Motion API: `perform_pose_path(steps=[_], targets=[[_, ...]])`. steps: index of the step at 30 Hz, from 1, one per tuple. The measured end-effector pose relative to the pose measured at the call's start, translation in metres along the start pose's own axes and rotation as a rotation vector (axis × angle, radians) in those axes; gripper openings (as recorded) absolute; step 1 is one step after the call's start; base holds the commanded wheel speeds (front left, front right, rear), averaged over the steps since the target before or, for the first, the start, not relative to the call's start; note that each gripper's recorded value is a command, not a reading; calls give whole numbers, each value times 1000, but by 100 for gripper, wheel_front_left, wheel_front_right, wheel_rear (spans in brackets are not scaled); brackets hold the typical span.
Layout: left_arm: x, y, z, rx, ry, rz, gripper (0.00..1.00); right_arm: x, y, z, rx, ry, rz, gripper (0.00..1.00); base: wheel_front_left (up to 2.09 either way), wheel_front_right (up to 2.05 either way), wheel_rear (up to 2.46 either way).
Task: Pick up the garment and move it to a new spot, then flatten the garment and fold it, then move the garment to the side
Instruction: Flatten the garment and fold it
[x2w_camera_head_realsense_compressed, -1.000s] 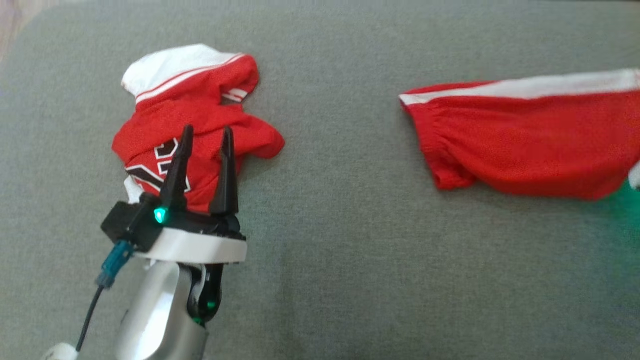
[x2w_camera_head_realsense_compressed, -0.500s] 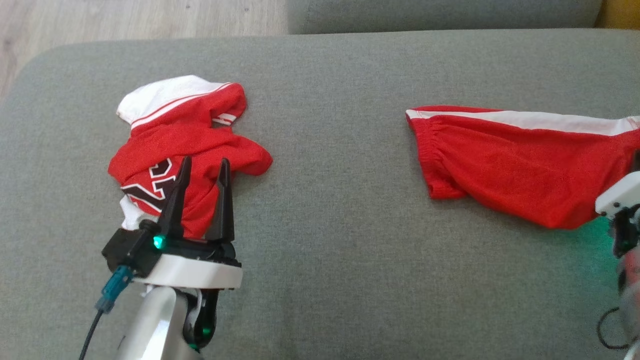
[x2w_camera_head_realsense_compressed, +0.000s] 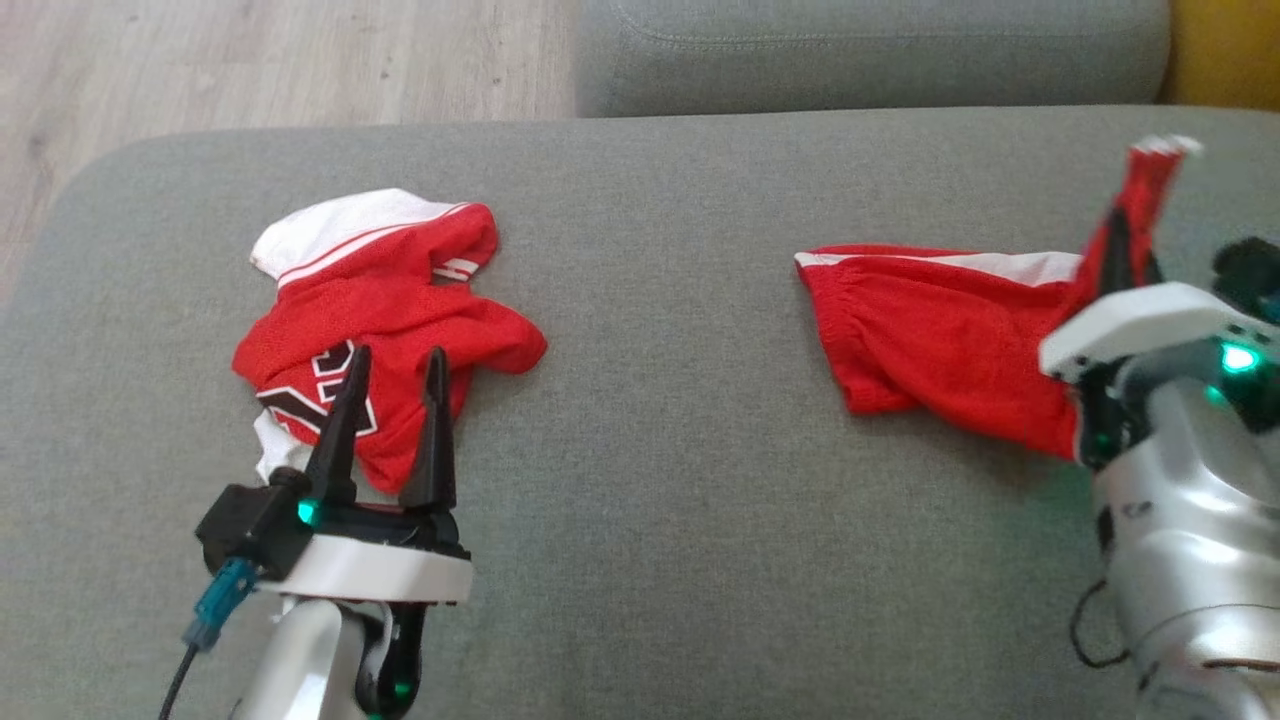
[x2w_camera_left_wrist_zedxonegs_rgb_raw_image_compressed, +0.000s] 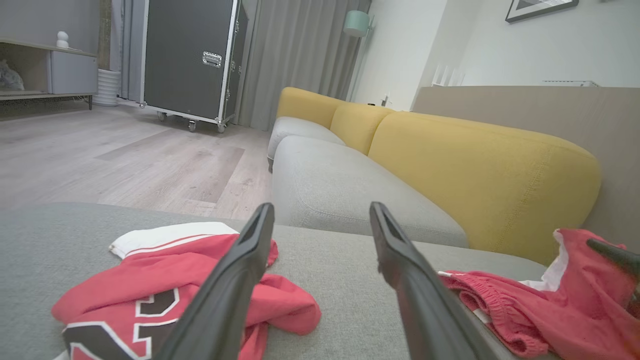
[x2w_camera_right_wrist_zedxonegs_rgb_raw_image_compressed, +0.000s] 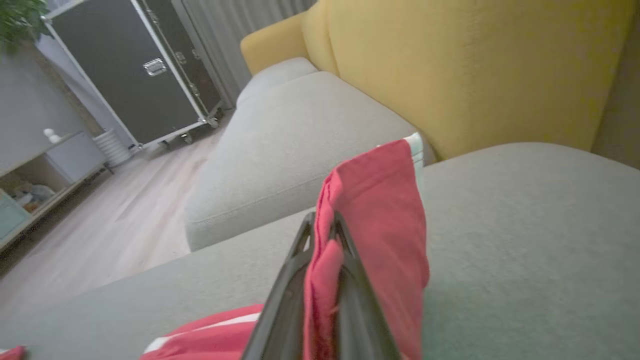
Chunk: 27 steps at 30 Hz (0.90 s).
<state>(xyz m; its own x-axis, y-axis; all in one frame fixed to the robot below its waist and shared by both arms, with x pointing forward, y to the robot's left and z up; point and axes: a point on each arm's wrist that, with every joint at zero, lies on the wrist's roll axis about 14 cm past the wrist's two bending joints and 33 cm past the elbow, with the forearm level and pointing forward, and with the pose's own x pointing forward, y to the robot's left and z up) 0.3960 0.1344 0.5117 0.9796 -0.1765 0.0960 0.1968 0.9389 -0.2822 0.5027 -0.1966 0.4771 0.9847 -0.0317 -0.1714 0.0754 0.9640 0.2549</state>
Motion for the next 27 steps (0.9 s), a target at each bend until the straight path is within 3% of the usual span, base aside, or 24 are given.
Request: perform_pose_path(steps=[5, 13, 25, 26, 27], targets=[[-3, 7, 8, 5, -21, 23, 100, 0, 51, 12, 6, -46, 141, 0, 0, 0, 0], [-13, 17, 11, 9, -29, 56, 100, -22, 102, -28, -11, 45, 313, 0, 0, 0, 0], [-20, 26, 8, 10, -18, 88, 100, -39, 130, -79, -154, 212, 448, 0, 0, 0, 0], [-21, 26, 8, 10, -17, 89, 100, -42, 131, -85, -173, 233, 455, 84, 0, 0, 0], [-21, 26, 8, 10, -16, 89, 100, -44, 131, -90, -187, 252, 460, 100, 0, 0, 0]])
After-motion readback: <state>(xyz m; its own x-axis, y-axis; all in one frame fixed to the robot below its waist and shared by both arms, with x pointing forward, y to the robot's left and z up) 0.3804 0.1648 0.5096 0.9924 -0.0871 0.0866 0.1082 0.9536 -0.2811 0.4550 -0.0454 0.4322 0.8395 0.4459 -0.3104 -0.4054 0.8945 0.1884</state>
